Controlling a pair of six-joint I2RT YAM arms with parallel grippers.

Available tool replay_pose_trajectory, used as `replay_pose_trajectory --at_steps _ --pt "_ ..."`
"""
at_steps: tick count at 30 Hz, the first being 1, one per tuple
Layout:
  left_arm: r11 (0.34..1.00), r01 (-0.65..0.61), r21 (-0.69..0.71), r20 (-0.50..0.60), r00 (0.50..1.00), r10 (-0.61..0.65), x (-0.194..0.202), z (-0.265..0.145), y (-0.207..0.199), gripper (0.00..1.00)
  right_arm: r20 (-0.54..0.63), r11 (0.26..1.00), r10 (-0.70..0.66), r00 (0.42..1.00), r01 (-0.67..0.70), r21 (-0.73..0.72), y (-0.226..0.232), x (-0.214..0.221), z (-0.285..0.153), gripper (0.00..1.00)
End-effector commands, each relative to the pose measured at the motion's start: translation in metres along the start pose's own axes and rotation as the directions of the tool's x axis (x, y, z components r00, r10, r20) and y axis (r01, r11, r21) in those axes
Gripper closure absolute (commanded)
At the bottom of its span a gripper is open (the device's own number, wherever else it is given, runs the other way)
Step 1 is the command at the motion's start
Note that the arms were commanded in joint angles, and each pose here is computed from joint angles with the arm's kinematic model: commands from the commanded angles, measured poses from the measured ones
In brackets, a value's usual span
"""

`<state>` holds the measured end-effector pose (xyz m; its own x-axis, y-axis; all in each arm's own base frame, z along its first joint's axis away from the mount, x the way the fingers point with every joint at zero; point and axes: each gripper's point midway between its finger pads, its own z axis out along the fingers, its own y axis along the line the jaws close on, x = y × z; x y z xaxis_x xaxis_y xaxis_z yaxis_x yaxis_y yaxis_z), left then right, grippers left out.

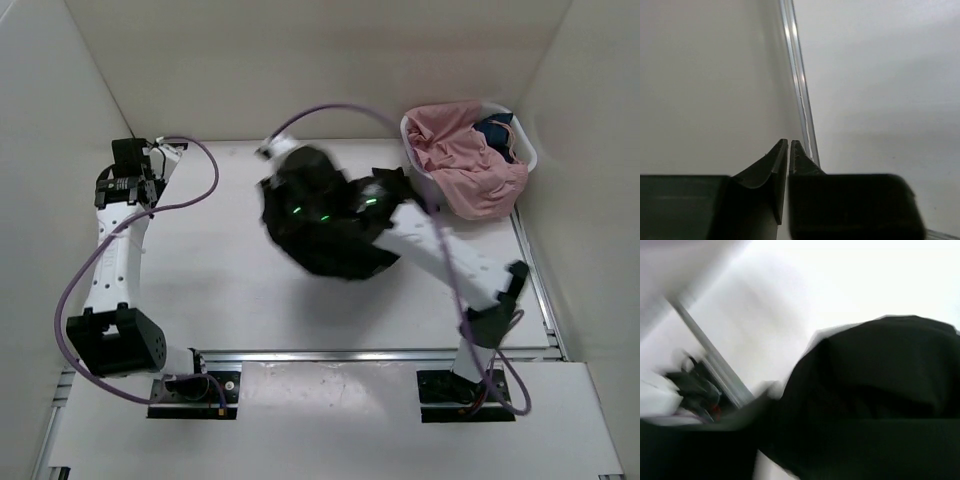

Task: Fold and stack the trousers
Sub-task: Flatten the trousers out

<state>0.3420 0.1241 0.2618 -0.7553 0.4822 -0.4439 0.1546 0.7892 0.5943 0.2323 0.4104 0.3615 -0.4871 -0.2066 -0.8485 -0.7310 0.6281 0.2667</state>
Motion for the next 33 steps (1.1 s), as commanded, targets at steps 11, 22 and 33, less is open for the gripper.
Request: replay_pose_trajectory --at_steps 11,22,33 --pt "0.994 0.048 0.097 -0.113 0.993 -0.037 0.054 0.015 -0.045 0.71 -0.254 0.975 0.044 0.966 0.014 0.221 -0.088 0.144 -0.010 0.11" --pt "0.854 -0.062 0.517 -0.114 0.984 0.140 0.090 0.005 -0.182 0.32 -0.574 0.984 -0.161 0.803 0.178 -0.028 -0.068 0.252 -0.008 0.14" --pt "0.685 -0.125 0.718 -0.077 0.964 0.256 0.092 -0.003 -0.288 0.21 -0.663 0.931 0.302 0.685 -0.060 0.361 -0.162 0.344 0.007 0.43"
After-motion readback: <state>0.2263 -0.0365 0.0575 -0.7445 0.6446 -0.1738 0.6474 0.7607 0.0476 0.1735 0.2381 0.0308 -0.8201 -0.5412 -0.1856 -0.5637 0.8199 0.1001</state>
